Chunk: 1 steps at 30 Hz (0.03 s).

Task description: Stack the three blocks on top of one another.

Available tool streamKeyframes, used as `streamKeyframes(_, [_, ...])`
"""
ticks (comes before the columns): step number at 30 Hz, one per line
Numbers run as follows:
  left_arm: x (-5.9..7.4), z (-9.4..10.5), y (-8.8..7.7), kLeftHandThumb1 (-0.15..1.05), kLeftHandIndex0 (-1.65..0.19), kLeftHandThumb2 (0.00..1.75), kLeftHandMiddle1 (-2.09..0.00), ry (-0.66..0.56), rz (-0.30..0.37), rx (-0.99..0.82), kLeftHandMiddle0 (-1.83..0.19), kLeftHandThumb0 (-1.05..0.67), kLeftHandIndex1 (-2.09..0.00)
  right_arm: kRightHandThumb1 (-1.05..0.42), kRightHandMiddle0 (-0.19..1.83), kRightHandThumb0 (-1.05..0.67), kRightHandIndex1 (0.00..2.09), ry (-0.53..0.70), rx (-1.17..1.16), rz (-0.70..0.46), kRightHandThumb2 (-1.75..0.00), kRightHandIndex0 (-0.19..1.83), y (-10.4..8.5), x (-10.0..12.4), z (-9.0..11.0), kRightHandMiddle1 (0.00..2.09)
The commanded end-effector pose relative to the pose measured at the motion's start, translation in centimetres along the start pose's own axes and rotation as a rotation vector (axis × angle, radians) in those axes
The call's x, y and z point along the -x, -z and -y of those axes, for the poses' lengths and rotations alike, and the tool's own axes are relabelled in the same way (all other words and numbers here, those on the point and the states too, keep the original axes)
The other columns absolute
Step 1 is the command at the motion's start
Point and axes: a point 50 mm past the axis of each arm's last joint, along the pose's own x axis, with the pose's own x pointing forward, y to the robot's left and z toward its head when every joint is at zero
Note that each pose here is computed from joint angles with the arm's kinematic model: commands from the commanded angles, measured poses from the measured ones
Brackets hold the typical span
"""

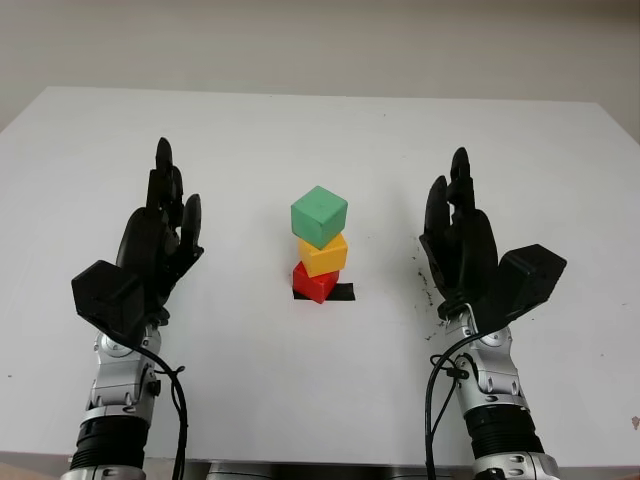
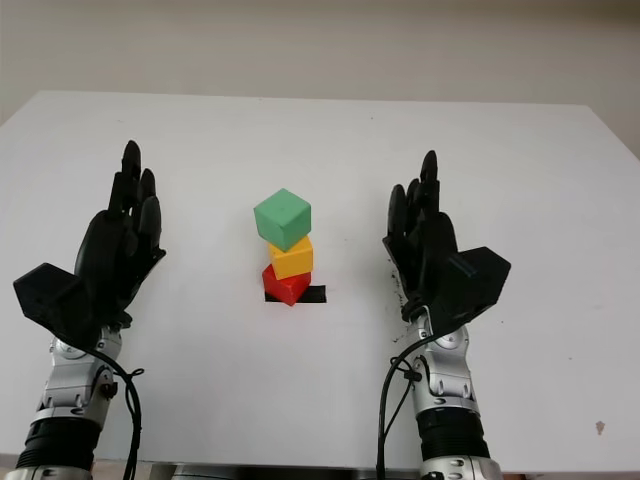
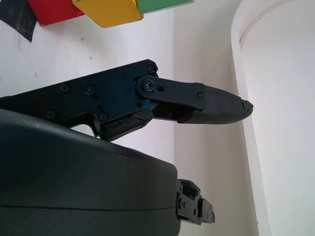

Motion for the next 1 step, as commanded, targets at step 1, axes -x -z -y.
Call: streamKeyframes(1, [0.35, 0.84, 0.18, 1.05, 0.19, 0.65, 0.0, 0.018, -0.006, 0.017, 0.19, -0.78, 0.0, -1.05, -0.17, -0.74, 0.02, -0.001, 0.002, 0.023, -0.56, -0.19, -0.57, -0.3, 0.03, 0.05])
